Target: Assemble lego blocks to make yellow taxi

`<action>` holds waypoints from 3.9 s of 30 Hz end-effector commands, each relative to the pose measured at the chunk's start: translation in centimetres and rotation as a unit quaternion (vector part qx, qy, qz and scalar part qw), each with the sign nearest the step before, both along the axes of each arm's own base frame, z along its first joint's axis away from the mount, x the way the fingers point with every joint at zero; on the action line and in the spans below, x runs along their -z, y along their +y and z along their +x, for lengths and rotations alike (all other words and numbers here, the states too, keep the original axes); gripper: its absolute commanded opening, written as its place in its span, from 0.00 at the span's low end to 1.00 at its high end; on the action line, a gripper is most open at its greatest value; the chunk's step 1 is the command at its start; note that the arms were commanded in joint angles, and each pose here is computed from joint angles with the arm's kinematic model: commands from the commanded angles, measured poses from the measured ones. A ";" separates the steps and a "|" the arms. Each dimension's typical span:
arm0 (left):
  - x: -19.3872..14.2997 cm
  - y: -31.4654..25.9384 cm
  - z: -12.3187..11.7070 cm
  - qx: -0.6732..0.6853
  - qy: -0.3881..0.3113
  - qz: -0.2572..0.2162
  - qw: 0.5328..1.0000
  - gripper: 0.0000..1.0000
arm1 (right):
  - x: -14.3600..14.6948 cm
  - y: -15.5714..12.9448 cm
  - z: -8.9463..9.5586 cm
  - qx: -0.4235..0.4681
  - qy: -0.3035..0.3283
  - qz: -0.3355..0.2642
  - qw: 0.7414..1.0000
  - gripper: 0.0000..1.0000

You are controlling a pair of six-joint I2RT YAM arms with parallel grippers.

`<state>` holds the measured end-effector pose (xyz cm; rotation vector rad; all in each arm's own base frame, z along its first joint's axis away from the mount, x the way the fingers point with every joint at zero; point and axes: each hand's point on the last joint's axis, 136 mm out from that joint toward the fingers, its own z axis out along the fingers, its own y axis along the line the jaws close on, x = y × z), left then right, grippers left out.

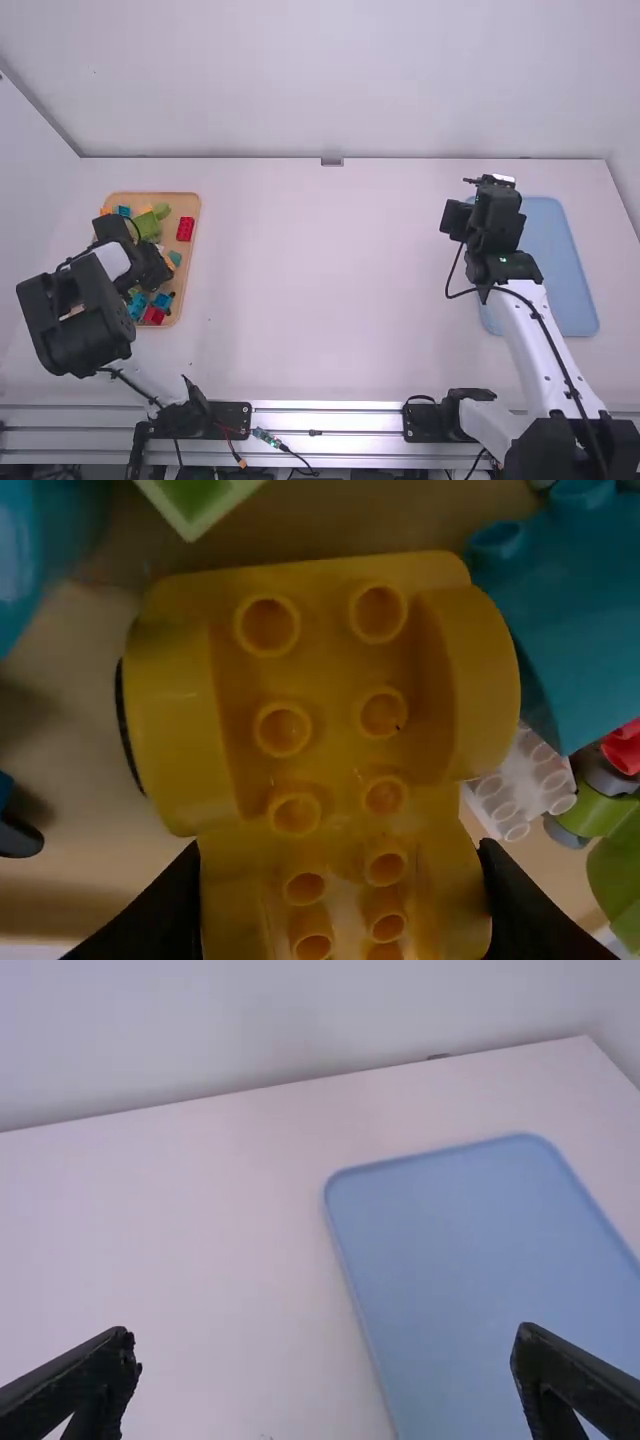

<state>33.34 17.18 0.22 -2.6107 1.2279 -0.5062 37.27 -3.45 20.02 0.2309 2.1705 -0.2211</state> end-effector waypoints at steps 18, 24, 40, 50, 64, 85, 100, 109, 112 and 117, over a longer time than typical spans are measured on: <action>-3.5 0.4 2.1 0.116 -0.012 0.029 0.993 0.28 | -1.1 0.1 0.5 -0.002 -0.014 0.001 1.000 0.98; -9.0 0.3 4.4 0.250 -0.011 0.085 0.964 0.27 | -1.3 0.1 0.6 -0.002 -0.020 0.001 1.000 0.99; -20.0 -14.1 10.5 0.754 -0.064 0.311 0.575 0.30 | -1.3 0.1 0.6 -0.004 -0.018 -0.005 1.000 0.98; -18.3 -27.0 7.3 0.926 -0.112 0.346 0.098 0.28 | -1.3 0.1 0.6 -0.007 -0.016 -0.010 1.000 0.99; -8.3 -33.8 -0.1 0.891 -0.156 0.282 -0.319 0.27 | -1.3 0.1 0.5 -0.007 -0.015 -0.010 1.000 0.99; -2.2 -36.4 -1.6 0.912 -0.141 0.225 -0.314 0.34 | -0.8 0.1 0.2 -0.008 -0.003 -0.009 1.000 0.99; -0.4 -36.9 -1.9 0.928 -0.137 0.180 -0.295 0.38 | -0.8 0.1 0.2 -0.009 -0.002 -0.010 1.000 0.99; -0.1 -36.7 -2.3 0.931 -0.134 0.168 -0.295 0.42 | -0.8 0.1 0.2 -0.009 -0.002 -0.010 1.000 0.99; 0.0 -36.6 -2.6 0.932 -0.135 0.163 -0.294 0.47 | -0.8 0.1 0.2 -0.009 -0.002 -0.010 1.000 0.99; 0.3 -36.5 -2.5 0.933 -0.132 0.161 -0.295 0.53 | -0.8 0.1 0.2 -0.009 -0.002 -0.010 1.000 0.98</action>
